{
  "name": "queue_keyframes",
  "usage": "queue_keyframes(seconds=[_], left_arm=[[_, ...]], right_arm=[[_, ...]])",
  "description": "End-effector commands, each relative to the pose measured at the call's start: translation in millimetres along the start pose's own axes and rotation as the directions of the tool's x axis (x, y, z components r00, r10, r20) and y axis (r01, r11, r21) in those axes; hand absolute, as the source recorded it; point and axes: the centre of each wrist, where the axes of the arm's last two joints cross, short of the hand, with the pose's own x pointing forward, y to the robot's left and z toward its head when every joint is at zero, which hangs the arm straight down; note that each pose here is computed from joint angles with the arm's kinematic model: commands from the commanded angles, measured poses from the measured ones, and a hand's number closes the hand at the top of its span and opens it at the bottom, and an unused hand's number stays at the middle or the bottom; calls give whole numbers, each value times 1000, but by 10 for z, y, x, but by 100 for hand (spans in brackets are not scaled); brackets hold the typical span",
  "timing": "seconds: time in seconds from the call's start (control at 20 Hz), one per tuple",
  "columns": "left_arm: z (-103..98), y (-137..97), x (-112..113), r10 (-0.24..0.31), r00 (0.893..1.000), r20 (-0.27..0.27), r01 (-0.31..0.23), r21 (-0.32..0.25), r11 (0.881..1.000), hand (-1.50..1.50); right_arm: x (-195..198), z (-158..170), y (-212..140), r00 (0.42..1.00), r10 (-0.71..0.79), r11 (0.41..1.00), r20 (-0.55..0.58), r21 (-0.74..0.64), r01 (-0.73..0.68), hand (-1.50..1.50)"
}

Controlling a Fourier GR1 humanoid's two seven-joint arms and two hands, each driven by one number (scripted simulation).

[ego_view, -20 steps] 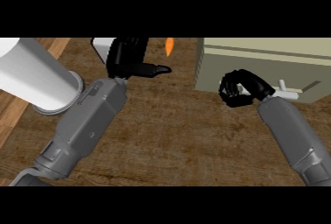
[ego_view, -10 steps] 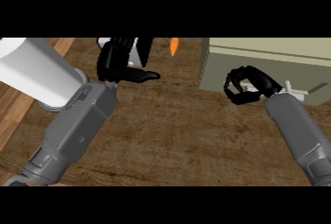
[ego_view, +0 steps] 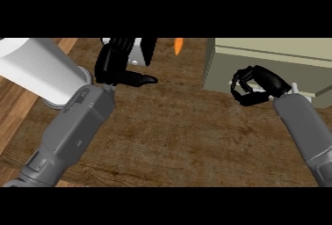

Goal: Pick up the cup, place it into the drawer and close the drawer

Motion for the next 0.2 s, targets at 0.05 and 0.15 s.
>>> queue_keyframes(seconds=[0.05,0.15], left_arm=[[52,37,-22,8,1000,-13,-8,-12,1000,-150],[25,50,23,8,1000,-4,-8,-13,1000,-150]], right_arm=[[534,-9,-775,992,123,962,-6,-246,-121,150],[549,30,-826,992,126,961,-2,-249,-122,150]])
